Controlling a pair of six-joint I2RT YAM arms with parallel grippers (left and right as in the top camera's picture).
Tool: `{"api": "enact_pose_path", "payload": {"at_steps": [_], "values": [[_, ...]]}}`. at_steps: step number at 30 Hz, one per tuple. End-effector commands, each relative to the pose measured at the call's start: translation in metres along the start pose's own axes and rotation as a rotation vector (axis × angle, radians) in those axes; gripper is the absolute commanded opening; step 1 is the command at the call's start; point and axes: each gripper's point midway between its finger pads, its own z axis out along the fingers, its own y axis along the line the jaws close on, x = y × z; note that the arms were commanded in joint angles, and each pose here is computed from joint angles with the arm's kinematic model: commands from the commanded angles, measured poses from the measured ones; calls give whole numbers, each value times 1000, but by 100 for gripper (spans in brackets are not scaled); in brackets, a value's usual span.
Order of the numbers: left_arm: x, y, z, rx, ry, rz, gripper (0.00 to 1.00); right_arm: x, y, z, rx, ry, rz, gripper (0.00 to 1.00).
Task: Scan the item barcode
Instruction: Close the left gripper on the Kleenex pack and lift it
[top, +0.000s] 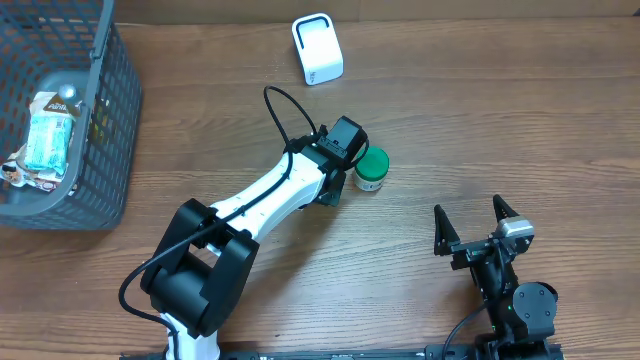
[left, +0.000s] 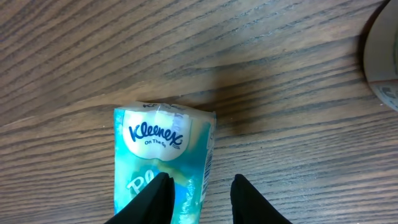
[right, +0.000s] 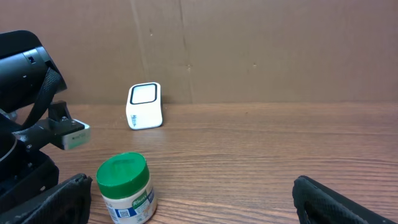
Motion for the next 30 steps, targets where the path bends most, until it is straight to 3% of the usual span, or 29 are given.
{"api": "enact_pose_path", "payload": {"at_steps": [1,14,30], "values": [[-5,3,3,-21,-8,16,34,2,-1,0,8,-2,-1,100],[-4,6,5,-38,-6,11,38,2,-1,0,8,-2,-1,100],[13,4,42,-72,74,33,33,2,-1,0,8,-2,-1,100]]}}
